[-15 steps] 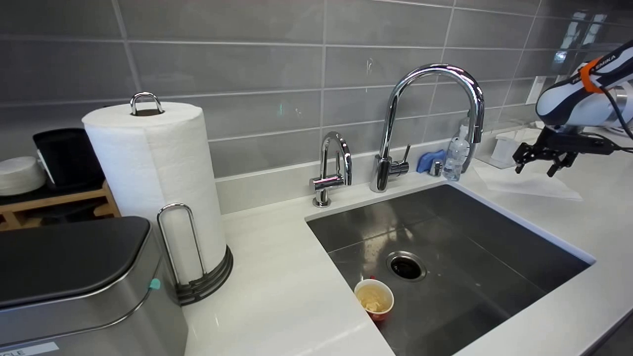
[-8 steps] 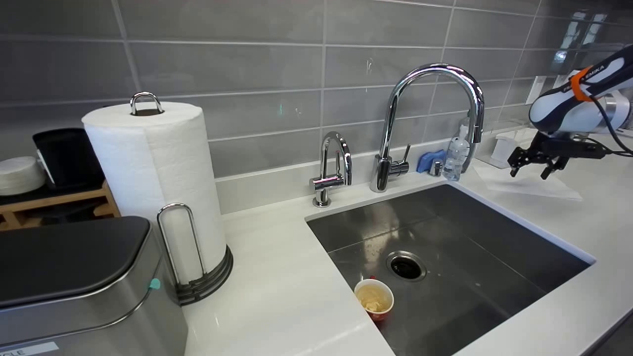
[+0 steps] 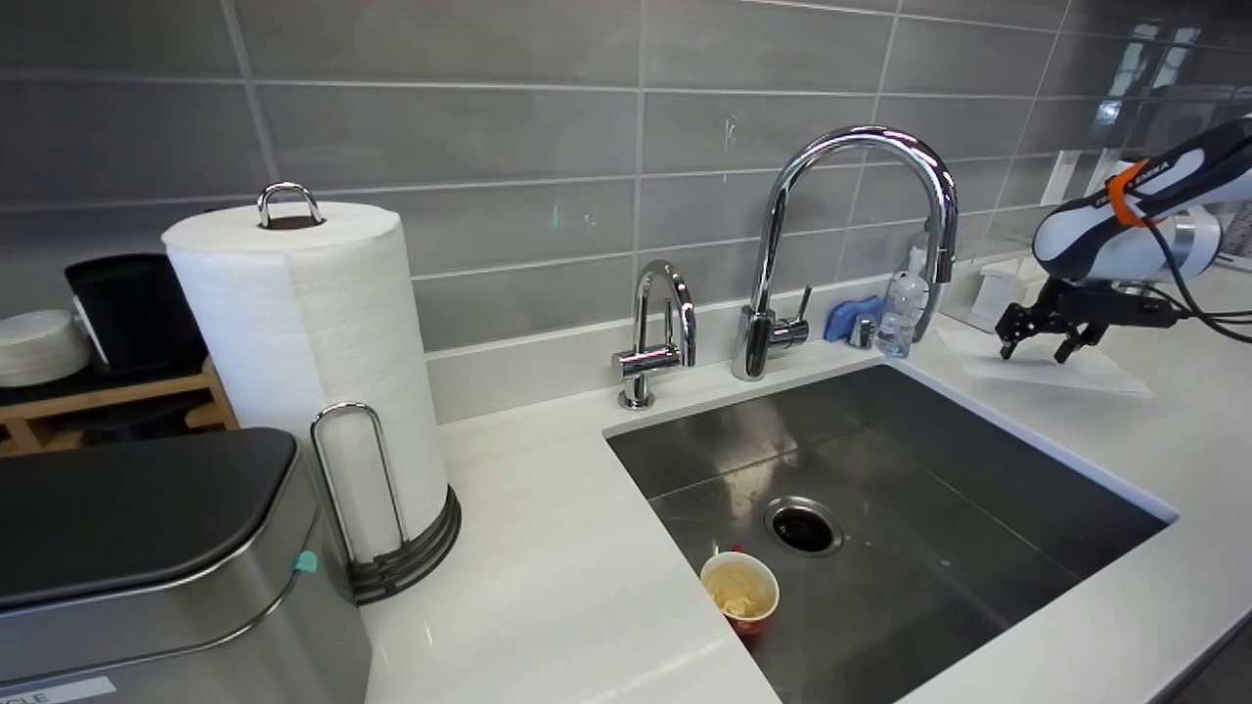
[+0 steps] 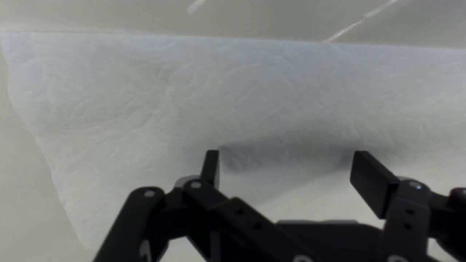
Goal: Use the serviette to wipe the counter on the right
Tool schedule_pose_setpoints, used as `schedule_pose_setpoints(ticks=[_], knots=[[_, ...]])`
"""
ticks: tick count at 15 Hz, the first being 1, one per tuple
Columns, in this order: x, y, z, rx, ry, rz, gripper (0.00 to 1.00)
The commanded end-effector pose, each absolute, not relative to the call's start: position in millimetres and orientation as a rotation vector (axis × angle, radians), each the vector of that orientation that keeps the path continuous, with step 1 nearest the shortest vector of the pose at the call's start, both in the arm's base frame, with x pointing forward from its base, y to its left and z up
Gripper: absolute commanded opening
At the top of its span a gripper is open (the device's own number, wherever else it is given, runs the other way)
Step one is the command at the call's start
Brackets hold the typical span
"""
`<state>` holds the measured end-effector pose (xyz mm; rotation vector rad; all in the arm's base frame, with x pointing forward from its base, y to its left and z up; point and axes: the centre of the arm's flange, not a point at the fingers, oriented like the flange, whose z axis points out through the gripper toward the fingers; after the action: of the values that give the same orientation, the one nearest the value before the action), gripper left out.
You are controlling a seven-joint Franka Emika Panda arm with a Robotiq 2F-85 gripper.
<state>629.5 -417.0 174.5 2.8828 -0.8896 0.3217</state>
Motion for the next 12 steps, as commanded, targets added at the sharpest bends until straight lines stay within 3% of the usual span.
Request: schedule_pose_setpoints(ticks=[1,8,9,12], knots=[[635.9,-427.1,165.2,2.895,-0.908,0.282,0.61],[629.0,-426.6,174.0,2.886,-0.990,0.136,0.06],[627.5,-427.3,174.2,2.885,-1.004,0.109,0.01],[624.1,-429.3,170.6,2.894,-1.035,0.033,0.00]])
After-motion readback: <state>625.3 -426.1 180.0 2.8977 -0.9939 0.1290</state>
